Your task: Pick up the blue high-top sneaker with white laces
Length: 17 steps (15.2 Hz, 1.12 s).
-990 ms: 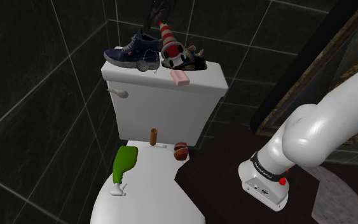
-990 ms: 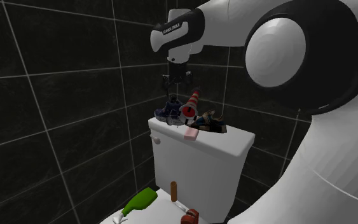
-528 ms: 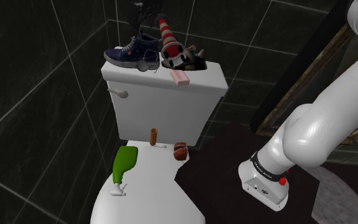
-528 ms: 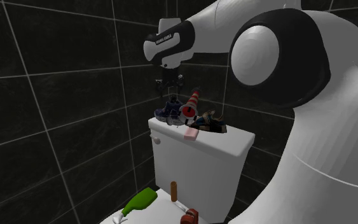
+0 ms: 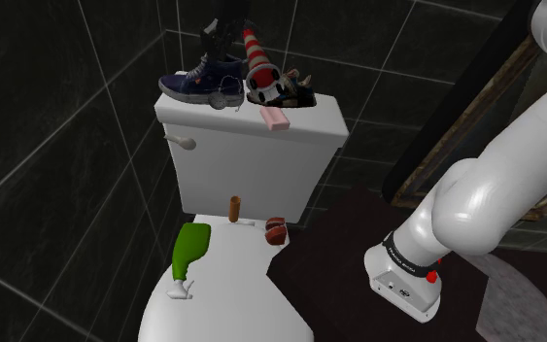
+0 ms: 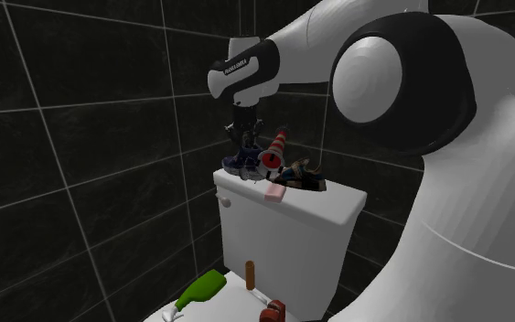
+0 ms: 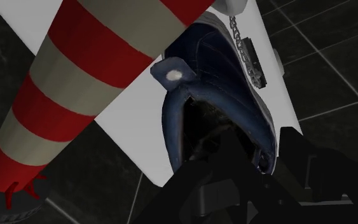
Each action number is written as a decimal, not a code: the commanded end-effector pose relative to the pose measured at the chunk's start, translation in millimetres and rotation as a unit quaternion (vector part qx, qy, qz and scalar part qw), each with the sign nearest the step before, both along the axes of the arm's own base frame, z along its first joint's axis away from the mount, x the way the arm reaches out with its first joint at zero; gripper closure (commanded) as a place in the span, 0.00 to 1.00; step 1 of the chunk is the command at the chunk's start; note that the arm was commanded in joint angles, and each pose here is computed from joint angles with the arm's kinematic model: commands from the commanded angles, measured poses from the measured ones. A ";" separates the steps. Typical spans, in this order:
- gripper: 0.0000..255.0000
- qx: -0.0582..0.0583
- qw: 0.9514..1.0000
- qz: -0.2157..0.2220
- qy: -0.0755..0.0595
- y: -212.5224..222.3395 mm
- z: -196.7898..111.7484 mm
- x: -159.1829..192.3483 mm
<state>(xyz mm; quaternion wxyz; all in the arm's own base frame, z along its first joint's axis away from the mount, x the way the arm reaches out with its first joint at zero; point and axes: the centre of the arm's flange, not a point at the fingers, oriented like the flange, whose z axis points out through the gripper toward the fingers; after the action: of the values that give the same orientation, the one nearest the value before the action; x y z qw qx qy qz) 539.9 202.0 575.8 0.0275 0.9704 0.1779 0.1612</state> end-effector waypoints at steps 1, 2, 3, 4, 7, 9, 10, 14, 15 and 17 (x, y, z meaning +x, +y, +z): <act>1.00 0.000 1.000 0.000 0.000 -0.1 -0.4 0.0; 1.00 0.000 1.000 0.000 0.000 -0.1 -0.4 0.0; 1.00 0.000 1.000 0.000 0.000 -0.1 -0.4 0.0; 1.00 0.000 1.000 0.000 0.000 -0.1 -0.4 0.0; 1.00 0.000 1.000 0.000 0.000 0.0 -0.8 0.2; 1.00 0.000 1.000 0.000 0.000 0.0 9.7 0.1; 1.00 0.000 1.000 0.000 0.000 0.0 15.0 0.2; 1.00 0.000 1.000 0.000 0.000 0.0 36.1 0.2; 1.00 0.000 1.000 0.000 0.000 0.0 41.4 0.2; 1.00 0.000 1.000 0.000 0.000 0.0 52.0 0.2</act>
<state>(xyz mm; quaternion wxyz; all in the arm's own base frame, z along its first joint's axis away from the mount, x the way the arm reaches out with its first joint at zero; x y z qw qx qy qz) 541.5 202.6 622.4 0.0275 0.9706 0.1779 0.1600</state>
